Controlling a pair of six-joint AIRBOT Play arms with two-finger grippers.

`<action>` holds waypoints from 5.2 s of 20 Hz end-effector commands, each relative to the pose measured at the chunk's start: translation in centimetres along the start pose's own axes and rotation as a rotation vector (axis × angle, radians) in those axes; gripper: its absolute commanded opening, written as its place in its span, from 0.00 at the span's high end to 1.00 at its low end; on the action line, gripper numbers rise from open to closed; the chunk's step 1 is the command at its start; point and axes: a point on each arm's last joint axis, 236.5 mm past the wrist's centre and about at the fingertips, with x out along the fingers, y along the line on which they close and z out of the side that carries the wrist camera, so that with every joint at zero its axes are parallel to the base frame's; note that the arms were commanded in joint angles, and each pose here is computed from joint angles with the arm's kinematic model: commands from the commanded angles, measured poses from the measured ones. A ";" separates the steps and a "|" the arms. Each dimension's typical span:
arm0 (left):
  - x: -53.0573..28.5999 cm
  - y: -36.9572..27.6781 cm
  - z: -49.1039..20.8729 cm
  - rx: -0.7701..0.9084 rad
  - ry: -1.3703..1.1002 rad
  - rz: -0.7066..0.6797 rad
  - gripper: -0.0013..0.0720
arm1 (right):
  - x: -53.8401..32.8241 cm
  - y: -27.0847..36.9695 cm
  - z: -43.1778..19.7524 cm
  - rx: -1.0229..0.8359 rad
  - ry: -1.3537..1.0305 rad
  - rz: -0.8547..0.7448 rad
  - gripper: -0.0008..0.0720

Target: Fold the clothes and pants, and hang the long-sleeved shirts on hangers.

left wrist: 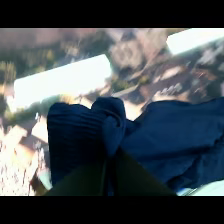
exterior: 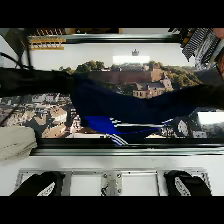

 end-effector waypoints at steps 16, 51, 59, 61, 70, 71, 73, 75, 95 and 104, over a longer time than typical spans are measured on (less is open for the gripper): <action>21.1 19.3 4.1 -0.294 0.151 0.196 0.03 | 18.8 -15.7 9.3 0.381 -0.350 -0.136 0.07; 24.8 11.0 -16.2 -0.863 0.308 -0.112 0.96 | 10.3 -11.1 6.2 0.189 -0.237 -0.084 0.19; 20.7 11.5 -13.7 -0.756 0.251 -0.173 0.96 | 17.2 -22.1 -9.1 0.722 0.183 -0.267 0.19; 20.8 11.6 -13.6 -0.757 0.246 -0.169 0.96 | 20.7 -21.3 -11.2 0.786 0.214 -0.207 0.19; 20.8 11.6 -13.7 -0.757 0.246 -0.169 0.96 | 28.9 -18.1 -8.4 0.784 0.061 -0.093 0.19; 20.8 11.6 -13.6 -0.757 0.246 -0.169 0.96 | 28.9 -18.0 -8.2 0.779 0.055 -0.096 0.20; 20.8 11.5 -13.7 -0.757 0.248 -0.170 0.96 | 28.7 -17.8 -8.1 0.711 0.060 -0.086 0.75; 20.6 11.6 -13.6 -0.760 0.248 -0.173 0.96 | 27.6 -17.5 -6.8 0.604 0.042 -0.064 0.98; -21.0 -15.3 5.5 0.117 -0.585 -0.563 0.96 | -27.2 9.5 14.6 -0.328 -1.147 -0.019 0.98; -8.5 -7.0 0.2 -0.296 -0.268 -0.292 0.96 | -21.9 8.2 18.2 -0.181 -1.045 0.144 0.99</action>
